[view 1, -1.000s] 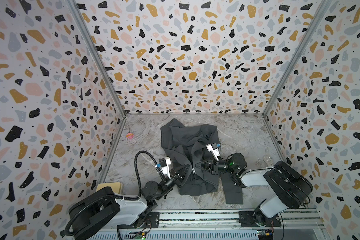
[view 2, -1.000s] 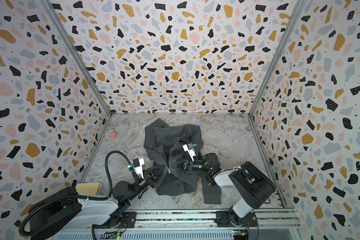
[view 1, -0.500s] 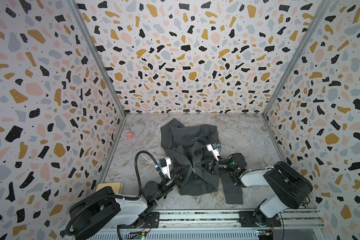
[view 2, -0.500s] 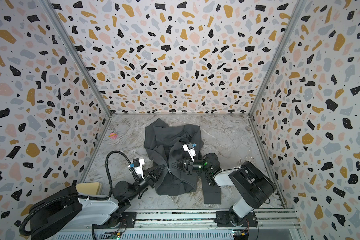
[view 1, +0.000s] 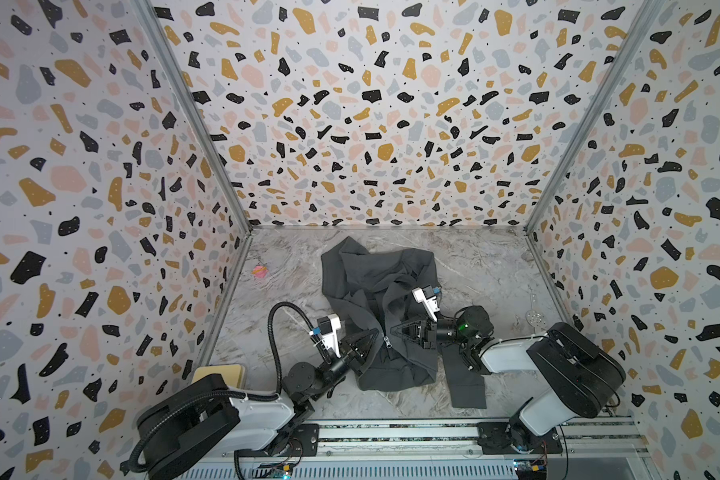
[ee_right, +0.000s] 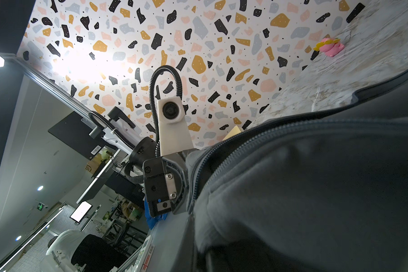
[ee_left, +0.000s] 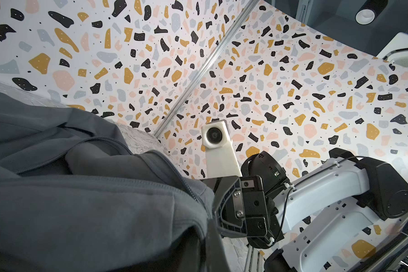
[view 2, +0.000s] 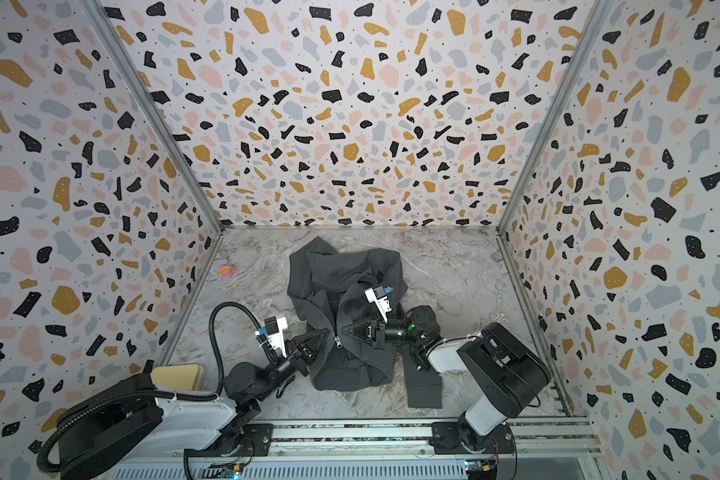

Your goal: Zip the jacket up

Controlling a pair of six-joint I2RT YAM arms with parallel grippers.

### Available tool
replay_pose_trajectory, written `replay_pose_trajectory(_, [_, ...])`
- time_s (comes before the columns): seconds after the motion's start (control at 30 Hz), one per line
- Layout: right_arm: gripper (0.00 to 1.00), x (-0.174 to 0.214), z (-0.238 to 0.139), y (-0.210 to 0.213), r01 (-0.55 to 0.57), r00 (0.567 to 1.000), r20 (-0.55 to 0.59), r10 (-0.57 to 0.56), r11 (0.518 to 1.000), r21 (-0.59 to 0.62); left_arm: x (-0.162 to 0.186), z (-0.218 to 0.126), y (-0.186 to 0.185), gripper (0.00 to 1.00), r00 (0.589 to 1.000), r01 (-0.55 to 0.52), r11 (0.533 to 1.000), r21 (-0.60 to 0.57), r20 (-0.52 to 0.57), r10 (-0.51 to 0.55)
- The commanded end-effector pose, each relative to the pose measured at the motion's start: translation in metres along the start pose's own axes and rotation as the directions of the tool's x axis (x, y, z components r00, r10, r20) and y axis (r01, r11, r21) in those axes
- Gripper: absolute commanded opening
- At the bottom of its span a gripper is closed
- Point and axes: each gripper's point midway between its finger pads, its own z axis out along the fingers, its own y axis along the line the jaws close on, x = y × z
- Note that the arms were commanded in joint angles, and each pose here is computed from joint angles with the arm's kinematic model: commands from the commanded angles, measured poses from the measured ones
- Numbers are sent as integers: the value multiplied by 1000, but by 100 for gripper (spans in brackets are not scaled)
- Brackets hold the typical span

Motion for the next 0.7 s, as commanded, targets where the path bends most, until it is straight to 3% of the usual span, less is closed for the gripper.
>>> replay_pose_trajectory(0.0, [0, -13, 6, 19, 89, 996, 9, -89, 994, -57, -18, 2, -19, 0, 997, -19, 996, 81, 70, 13])
replay_pose_trajectory(0.67, [0, -13, 6, 16, 89, 996, 6, -88, 995, -46, -16, -2, -16, 0, 998, -22, 997, 72, 67, 17])
